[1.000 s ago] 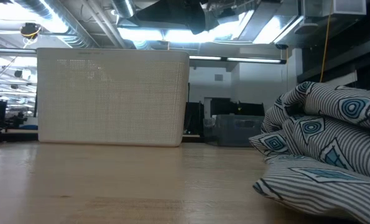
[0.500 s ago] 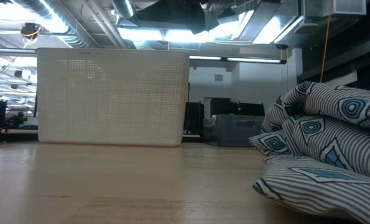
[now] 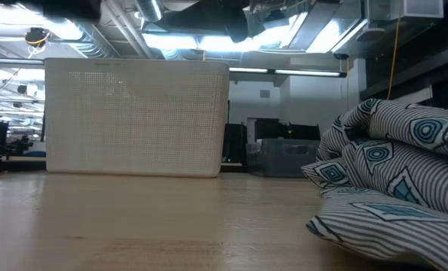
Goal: Pick & place medical supplies in basket/bin
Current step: Put the black bandage into the black bin
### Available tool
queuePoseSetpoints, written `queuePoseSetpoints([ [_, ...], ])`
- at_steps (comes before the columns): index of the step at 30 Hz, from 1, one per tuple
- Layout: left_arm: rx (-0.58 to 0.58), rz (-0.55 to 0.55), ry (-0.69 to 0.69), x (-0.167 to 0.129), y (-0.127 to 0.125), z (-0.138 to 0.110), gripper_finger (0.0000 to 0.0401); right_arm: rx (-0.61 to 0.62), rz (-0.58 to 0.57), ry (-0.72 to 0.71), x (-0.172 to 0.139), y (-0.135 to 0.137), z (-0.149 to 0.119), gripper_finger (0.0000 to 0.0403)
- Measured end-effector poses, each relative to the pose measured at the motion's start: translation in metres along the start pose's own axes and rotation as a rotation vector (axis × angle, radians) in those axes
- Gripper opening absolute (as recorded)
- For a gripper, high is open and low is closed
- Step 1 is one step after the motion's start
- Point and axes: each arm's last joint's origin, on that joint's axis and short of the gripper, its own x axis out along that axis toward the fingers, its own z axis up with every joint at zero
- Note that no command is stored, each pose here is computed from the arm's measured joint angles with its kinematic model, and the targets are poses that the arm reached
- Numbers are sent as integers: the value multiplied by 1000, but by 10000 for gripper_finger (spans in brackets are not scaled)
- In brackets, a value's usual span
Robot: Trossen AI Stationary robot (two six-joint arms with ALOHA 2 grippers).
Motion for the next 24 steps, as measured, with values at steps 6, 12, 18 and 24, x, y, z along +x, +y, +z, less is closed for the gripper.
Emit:
queuePoseSetpoints([
  [6,-82,-31,-169,-6,4,-41,187,14,-49,117,0,-11,-8,262],
  [12,-137,-59,-281,-14,7,-67,187,135,-223,381,-11,-41,-23,262],
  [18,-135,-102,-364,-19,8,-80,187,255,-397,682,-31,-64,-43,262],
  [24,-104,-198,-535,-30,6,-81,187,379,-456,889,-46,-65,-55,262],
])
